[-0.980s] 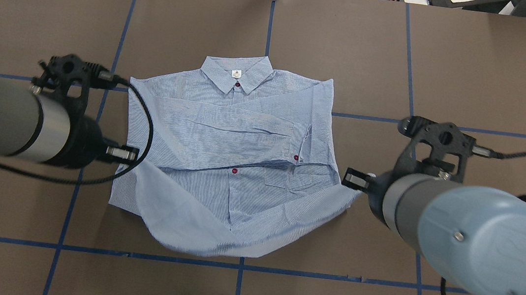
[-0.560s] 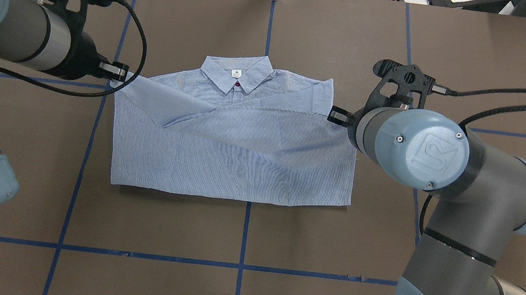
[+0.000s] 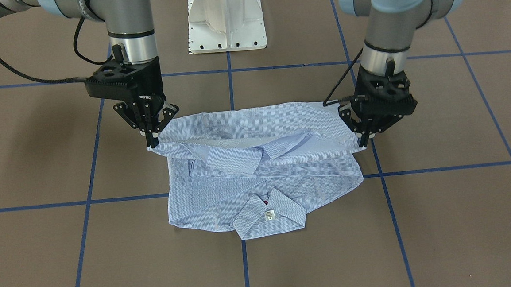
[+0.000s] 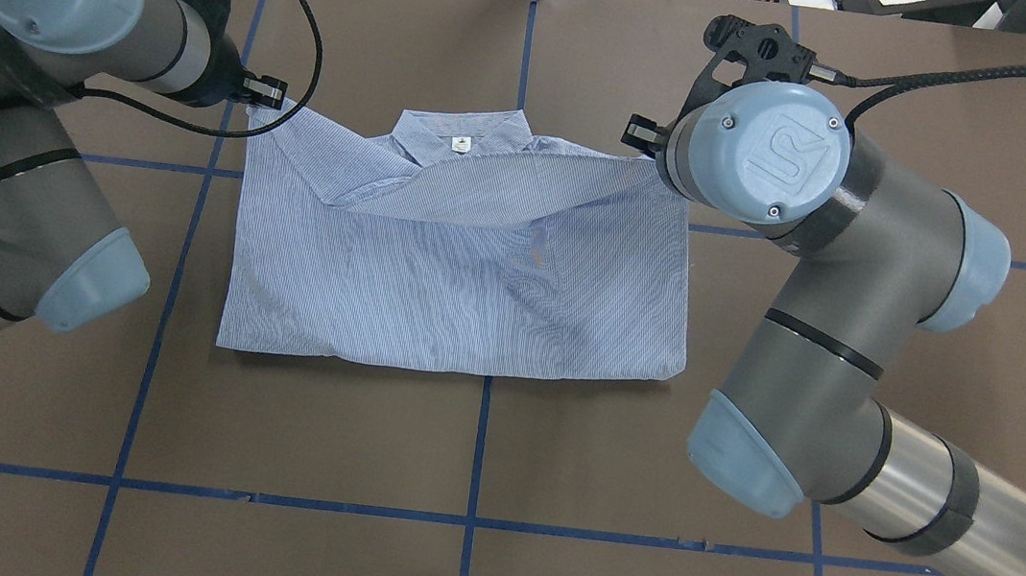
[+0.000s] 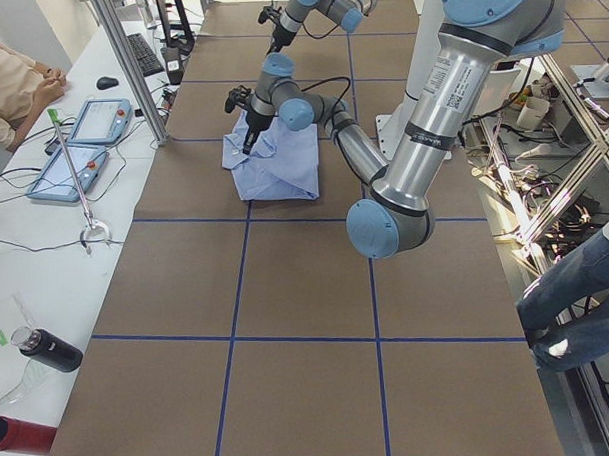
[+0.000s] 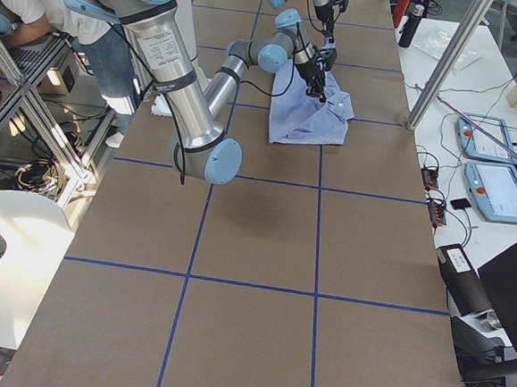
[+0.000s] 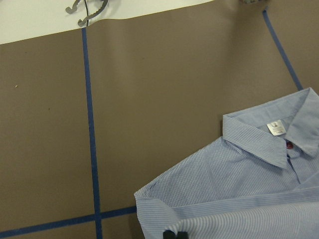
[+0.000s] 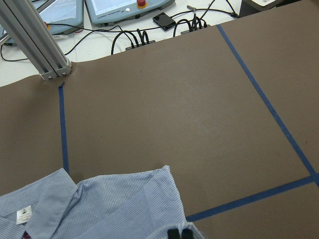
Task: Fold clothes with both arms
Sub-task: 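Release the hem and raise both grippers above the folded shirt, then lower the left gripper to the shirt side nearest it and grasp it, then lift the grasped side with the left gripper and fold it across the shirt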
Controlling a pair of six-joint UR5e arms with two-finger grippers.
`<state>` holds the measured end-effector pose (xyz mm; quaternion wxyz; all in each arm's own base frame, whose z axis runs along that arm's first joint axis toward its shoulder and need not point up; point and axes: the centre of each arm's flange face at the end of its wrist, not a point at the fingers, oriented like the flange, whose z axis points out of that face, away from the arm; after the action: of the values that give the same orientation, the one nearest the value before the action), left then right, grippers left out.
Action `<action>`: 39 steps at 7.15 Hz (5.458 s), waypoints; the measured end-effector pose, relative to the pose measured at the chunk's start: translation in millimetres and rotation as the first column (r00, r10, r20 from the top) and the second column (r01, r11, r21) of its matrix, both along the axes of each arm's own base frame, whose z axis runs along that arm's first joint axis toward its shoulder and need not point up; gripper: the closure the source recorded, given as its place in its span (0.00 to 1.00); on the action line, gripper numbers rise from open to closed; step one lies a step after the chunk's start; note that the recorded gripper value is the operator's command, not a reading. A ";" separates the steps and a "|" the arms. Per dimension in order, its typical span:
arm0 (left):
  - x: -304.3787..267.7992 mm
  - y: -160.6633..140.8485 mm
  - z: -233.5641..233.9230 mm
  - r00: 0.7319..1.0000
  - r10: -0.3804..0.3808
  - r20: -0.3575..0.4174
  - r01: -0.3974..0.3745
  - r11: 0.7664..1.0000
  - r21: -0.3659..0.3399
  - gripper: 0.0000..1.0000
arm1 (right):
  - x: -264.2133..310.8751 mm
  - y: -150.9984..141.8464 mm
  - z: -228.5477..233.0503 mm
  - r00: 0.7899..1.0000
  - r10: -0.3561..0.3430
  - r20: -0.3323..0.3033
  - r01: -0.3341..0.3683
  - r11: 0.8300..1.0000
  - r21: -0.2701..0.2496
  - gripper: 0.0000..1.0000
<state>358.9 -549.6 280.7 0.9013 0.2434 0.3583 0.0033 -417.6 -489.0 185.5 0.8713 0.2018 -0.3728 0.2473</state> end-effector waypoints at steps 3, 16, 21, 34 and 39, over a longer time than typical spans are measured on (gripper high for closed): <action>39.5 -41.1 24.5 1.000 0.015 -0.007 -0.015 0.999 0.039 1.00 | -35.6 -57.9 34.4 0.999 -0.022 0.030 0.021 0.999 0.031 1.00; -32.3 -46.4 95.2 0.971 0.239 0.004 -0.233 0.941 0.247 0.00 | -11.1 -102.1 62.2 0.986 -0.138 0.090 0.137 0.990 0.026 0.00; -2.4 99.2 153.4 0.932 0.223 -0.287 -0.181 0.969 0.167 0.00 | -10.5 -101.0 63.4 0.987 -0.135 0.090 0.133 0.991 0.027 0.00; 75.3 193.2 145.9 0.943 0.164 -0.288 -0.180 0.983 -0.032 0.92 | -12.8 -90.9 68.6 0.986 -0.135 0.097 0.133 0.991 0.020 0.00; 70.0 187.0 152.3 0.952 0.144 -0.269 -0.156 0.987 -0.023 1.00 | -14.0 -89.4 68.3 0.986 -0.138 0.097 0.136 0.990 0.021 0.00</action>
<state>428.9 -362.6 433.0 0.8472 0.1938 0.4937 0.0311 -431.6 -578.4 253.9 0.8653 0.1696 -0.4301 0.1937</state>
